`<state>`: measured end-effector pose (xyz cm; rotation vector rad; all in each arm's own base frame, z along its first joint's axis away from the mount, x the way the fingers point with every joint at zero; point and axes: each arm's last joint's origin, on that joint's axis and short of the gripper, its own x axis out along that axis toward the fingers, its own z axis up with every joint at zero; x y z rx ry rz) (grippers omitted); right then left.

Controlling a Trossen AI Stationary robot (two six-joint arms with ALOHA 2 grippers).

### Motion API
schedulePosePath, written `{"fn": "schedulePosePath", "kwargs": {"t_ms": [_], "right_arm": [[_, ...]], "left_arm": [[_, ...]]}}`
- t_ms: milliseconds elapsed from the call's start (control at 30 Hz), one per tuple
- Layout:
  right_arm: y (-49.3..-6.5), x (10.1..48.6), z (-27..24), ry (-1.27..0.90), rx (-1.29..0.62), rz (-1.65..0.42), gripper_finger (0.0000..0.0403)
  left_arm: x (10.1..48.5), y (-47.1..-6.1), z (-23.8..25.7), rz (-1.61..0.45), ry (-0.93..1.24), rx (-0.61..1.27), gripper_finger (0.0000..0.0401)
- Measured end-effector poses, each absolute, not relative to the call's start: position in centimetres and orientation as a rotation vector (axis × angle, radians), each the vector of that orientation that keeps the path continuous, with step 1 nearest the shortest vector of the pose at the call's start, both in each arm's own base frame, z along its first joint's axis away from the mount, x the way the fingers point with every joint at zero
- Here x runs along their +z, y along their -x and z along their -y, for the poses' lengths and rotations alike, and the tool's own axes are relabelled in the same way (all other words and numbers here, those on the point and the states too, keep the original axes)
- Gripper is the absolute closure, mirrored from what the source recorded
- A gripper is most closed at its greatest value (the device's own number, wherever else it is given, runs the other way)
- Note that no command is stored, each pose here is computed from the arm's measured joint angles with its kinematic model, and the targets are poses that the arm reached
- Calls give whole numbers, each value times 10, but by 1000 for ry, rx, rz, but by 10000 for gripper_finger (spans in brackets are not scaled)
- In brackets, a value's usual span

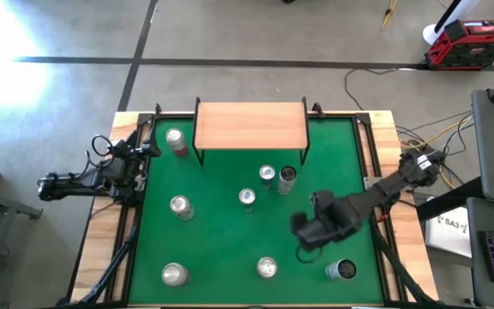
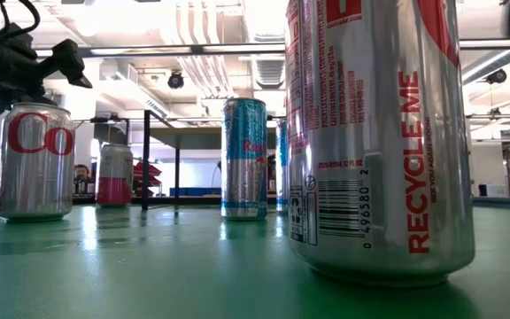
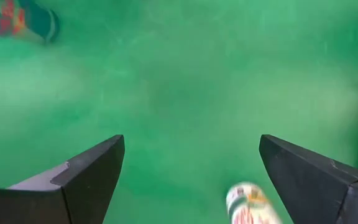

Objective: Place canned beverage on shelf
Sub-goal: Move the soda cans to the center of the table

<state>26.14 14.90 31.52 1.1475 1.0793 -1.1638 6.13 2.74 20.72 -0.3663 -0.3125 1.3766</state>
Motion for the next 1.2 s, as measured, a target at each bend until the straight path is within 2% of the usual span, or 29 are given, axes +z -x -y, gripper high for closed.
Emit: {"fn": "schedulePosePath", "kwargs": {"t_ms": [567, 1033, 1200], "right_arm": [[-208, 315, -221, -1273, -1172, -1163, 37], [-196, 324, -239, -1401, -1182, -1177, 37], [-197, 321, -241, -1442, -1246, -1178, 37]], "left_arm": [[207, -61, -27, 313, 366, 1377, 12], [207, -61, -27, 313, 367, 1377, 12], [207, -61, -27, 313, 367, 1377, 12]]}}
